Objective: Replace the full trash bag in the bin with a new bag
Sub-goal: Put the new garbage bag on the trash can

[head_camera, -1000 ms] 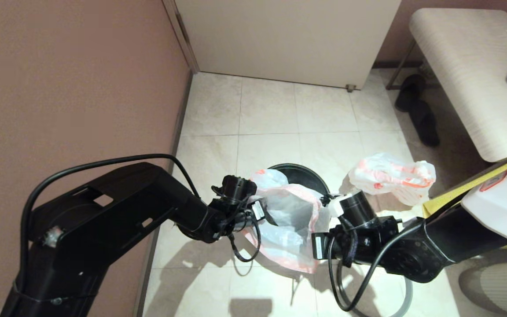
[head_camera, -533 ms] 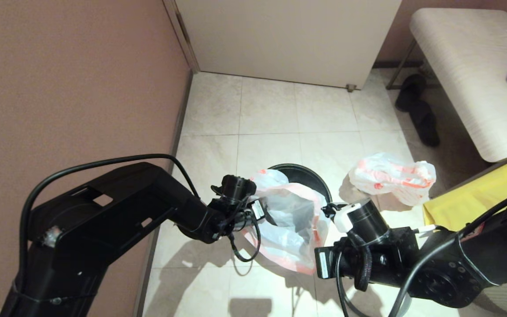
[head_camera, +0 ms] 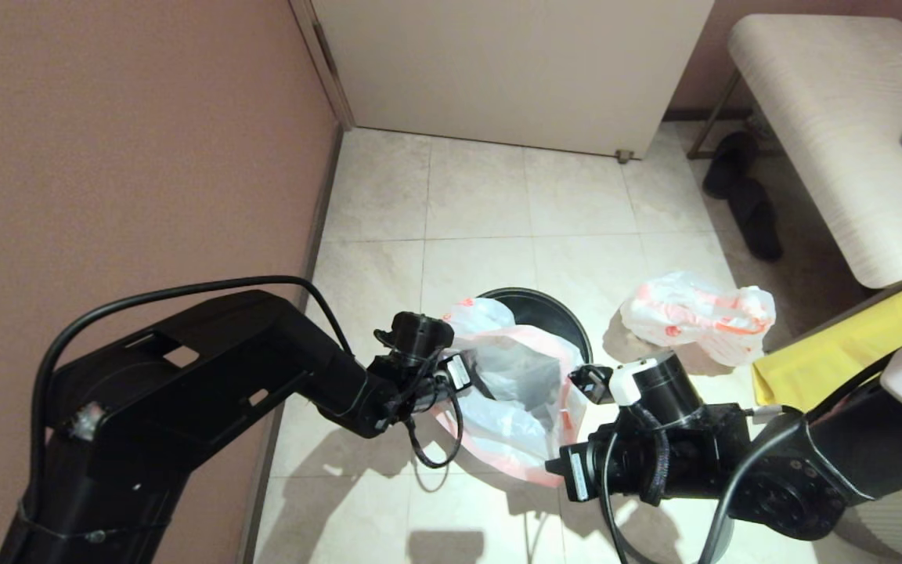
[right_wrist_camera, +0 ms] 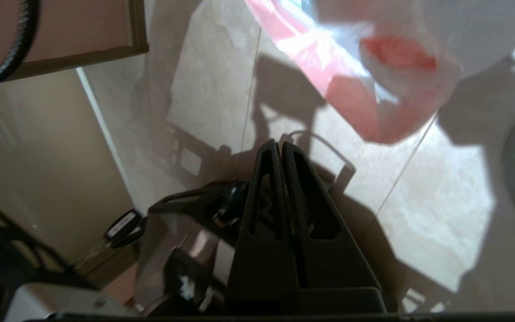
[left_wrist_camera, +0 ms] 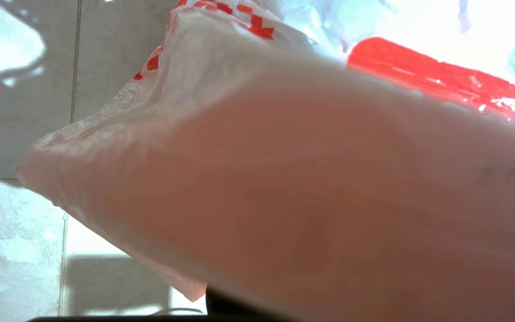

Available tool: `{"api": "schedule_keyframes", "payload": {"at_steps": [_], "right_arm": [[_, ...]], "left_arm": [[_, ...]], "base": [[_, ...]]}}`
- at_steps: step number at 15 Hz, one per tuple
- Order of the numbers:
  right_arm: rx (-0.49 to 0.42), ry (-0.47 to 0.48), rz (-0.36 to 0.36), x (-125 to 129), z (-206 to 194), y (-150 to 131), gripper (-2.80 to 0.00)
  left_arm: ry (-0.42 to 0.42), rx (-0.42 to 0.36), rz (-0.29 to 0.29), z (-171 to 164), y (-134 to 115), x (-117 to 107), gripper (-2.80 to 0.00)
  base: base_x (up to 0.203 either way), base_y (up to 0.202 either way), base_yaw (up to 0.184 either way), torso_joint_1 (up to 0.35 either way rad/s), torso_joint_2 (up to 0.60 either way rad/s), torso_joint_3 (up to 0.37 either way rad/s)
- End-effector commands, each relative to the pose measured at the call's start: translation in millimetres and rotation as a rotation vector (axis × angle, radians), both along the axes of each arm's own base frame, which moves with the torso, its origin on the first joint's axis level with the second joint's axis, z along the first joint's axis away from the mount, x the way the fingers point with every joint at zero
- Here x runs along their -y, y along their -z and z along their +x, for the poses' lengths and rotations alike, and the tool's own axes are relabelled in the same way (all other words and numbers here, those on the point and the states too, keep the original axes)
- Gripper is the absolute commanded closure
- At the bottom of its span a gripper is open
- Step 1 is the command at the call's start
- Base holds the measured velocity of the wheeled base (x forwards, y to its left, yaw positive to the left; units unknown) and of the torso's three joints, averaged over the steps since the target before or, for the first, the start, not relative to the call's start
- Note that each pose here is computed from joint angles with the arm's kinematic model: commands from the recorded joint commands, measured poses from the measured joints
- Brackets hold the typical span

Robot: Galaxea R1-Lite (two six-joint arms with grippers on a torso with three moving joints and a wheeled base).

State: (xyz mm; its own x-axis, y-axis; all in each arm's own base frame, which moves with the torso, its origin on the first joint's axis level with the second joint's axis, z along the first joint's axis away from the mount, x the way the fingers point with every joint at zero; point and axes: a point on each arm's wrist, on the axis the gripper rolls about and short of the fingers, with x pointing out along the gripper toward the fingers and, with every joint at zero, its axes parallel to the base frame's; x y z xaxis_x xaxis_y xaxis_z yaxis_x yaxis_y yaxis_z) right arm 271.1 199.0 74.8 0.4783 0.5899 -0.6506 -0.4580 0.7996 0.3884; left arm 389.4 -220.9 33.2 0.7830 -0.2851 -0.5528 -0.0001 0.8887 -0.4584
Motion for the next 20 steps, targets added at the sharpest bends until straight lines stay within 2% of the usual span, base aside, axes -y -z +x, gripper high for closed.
{"api": "schedule_keyframes", "payload": {"at_steps": [1,3,6,9,12,16,19,20], "right_arm": [[-0.015,-0.015,-0.036,-6,13,31,0.00],[0.013,-0.009,-0.059,-14,23,42,0.00],[0.076,0.101,-0.157,-20,32,50,0.00],[0.128,0.196,-0.223,-16,35,47,0.00],[0.146,0.235,-0.273,-8,43,52,0.00],[0.195,0.294,-0.259,-11,63,52,0.00],[0.268,0.328,-0.211,-13,70,42,0.00],[0.293,0.365,-0.226,-12,71,41,0.00]], "left_arm": [[0.002,0.000,-0.006,-1,0,0,0.00],[0.005,0.000,-0.009,0,-1,-1,0.00],[0.008,-0.002,-0.009,-1,-1,0,0.00],[0.008,-0.001,-0.010,-1,-1,0,0.00],[0.008,-0.002,-0.009,-1,-1,0,0.00],[0.010,-0.003,-0.010,-2,-1,0,0.00],[0.011,-0.005,-0.007,-2,0,0,0.00],[0.011,-0.006,-0.006,-2,1,0,0.00]], "base": [[0.000,0.000,0.000,0.000,0.00,0.000],[0.000,0.000,0.000,0.000,0.00,0.000],[0.000,0.000,0.000,0.000,0.00,0.000],[0.000,0.000,0.000,0.000,0.00,0.000],[0.000,0.000,0.000,0.000,0.00,0.000],[0.000,0.000,0.000,0.000,0.00,0.000],[0.000,0.000,0.000,0.000,0.00,0.000],[0.000,0.000,0.000,0.000,0.00,0.000]]}}
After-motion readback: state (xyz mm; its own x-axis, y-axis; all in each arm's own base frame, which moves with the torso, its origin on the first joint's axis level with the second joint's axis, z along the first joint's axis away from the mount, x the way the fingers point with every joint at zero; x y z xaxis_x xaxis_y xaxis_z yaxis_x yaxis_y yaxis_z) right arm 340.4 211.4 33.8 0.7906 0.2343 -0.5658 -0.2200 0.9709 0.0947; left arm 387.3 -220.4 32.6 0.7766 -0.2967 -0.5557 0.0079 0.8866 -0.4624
